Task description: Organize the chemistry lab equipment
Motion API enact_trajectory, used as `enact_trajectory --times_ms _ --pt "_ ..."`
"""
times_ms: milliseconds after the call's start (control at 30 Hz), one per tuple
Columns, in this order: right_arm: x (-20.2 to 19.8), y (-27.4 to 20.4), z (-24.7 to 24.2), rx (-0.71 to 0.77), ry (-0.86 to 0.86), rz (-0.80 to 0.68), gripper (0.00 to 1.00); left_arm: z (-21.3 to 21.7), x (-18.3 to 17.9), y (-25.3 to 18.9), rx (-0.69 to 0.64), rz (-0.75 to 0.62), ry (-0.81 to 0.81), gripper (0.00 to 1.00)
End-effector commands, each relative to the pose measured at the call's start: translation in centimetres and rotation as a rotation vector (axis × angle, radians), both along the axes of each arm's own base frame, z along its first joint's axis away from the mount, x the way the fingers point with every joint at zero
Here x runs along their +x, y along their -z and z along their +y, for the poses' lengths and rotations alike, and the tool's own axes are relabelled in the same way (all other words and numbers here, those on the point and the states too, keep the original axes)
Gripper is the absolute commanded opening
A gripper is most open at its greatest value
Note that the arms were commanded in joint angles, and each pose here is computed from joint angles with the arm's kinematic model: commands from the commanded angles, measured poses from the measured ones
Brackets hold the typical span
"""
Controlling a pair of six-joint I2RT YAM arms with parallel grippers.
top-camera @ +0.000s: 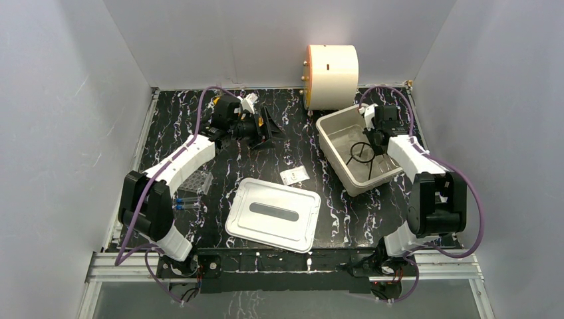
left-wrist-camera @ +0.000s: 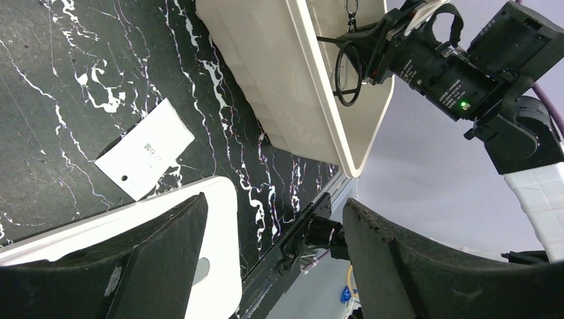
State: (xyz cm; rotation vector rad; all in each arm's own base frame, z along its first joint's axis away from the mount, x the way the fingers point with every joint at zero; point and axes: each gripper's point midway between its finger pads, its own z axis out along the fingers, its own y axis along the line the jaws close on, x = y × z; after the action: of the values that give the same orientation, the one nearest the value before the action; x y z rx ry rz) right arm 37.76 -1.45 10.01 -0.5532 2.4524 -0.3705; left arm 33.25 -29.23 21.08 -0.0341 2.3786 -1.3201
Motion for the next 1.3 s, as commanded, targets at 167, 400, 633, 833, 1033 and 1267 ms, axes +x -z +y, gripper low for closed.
enact_trajectory --times_ms 167,400,633,833,1033,1267 --pt "1.8 -3.2 -0.4 0.009 0.086 -0.098 0.44 0.1 -0.7 -2.6 -0.039 -0.035 0.017 0.73" --pt "2.2 -4.6 -0.7 0.010 0.115 -0.125 0.40 0.2 -0.7 -2.5 -0.035 -0.032 0.012 0.73" --pt "2.8 -8.3 0.0 0.086 0.156 -0.214 0.36 0.7 -0.5 -1.9 0.002 -0.040 -0.010 0.73" --pt "3.6 -13.2 1.6 0.225 0.194 -0.335 0.38 2.2 0.3 -0.8 0.106 -0.058 -0.071 0.73" --pt "3.2 -16.4 8.2 0.377 0.083 -0.304 0.45 4.8 0.8 0.5 0.263 -0.109 -0.131 0.84" --pt "0.2 -18.3 21.3 0.526 -0.179 -0.275 0.59 9.1 1.0 2.3 0.475 -0.097 -0.242 0.98"
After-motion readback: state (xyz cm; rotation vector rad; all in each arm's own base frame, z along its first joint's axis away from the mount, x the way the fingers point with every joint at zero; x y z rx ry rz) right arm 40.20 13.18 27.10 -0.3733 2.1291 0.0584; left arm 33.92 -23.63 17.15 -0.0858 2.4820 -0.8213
